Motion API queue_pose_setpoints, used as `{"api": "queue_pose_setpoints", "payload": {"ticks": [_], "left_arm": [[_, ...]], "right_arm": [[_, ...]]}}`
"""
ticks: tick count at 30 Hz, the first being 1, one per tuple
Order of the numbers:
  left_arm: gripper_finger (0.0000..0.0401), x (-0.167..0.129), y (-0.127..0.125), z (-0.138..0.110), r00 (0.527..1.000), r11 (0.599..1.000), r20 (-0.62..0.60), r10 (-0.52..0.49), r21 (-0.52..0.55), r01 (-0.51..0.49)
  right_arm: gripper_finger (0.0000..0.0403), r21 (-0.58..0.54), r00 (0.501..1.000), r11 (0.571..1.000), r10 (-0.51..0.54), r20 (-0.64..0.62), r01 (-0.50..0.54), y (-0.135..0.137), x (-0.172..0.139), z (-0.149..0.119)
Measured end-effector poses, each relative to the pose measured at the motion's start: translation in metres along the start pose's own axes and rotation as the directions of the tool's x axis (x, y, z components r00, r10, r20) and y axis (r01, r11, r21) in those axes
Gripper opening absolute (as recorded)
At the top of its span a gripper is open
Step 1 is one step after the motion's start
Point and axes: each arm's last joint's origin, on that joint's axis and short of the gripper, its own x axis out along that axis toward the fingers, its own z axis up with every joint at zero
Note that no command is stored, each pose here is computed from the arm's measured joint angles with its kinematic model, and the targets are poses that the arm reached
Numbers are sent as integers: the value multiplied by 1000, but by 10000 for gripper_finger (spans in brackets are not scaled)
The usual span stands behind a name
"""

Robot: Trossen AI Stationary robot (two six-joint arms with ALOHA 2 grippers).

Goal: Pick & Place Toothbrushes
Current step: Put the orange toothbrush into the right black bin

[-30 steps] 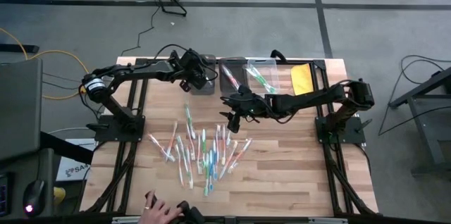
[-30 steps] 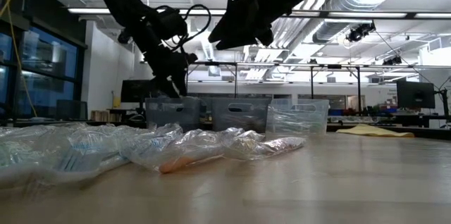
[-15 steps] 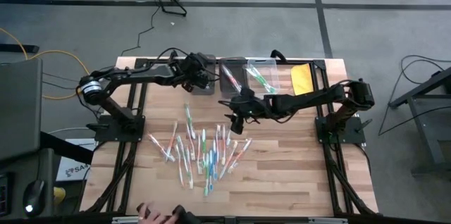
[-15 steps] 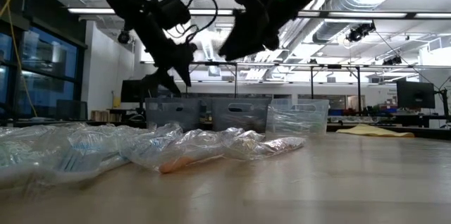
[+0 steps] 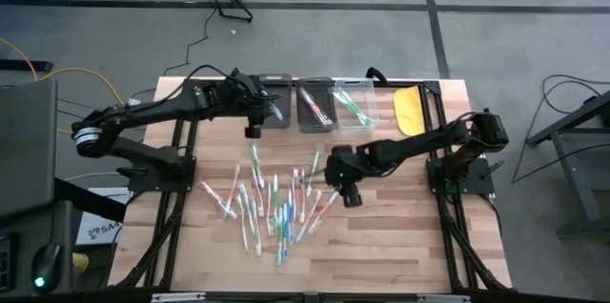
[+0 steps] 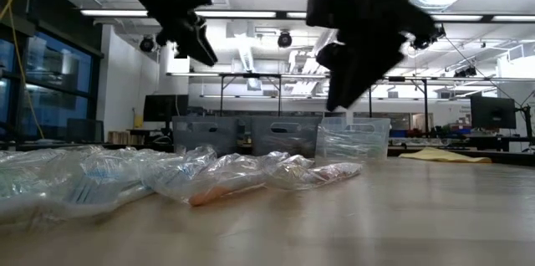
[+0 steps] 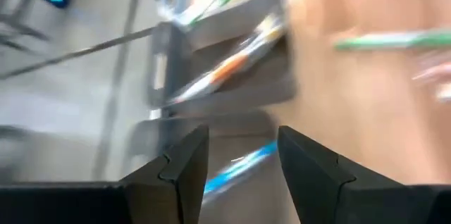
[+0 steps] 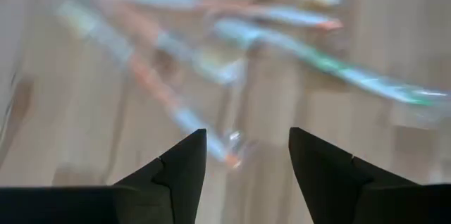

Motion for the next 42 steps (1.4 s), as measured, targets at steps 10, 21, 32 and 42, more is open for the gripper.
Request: {"api": "queue_pose_setpoints", "payload": {"ticks": [10, 21, 32, 42], "left_arm": [[163, -16, -7, -5, 986, 974, 23, -165, -157, 166], [163, -16, -8, -6, 986, 969, 22, -167, -183, 168], [163, -17, -9, -7, 984, 965, 7, -176, -197, 174], [163, -21, -9, -8, 984, 964, 6, -176, -204, 173]], "right_arm": [[170, -278, 997, 958, 54, -62, -70, 30, 48, -3], [108, -226, 993, 972, 33, -114, -59, 32, 68, -8], [18, -88, 987, 992, 76, -144, -90, 33, 63, -11], [12, 126, 967, 990, -22, -252, 55, 28, 5, -4]]}}
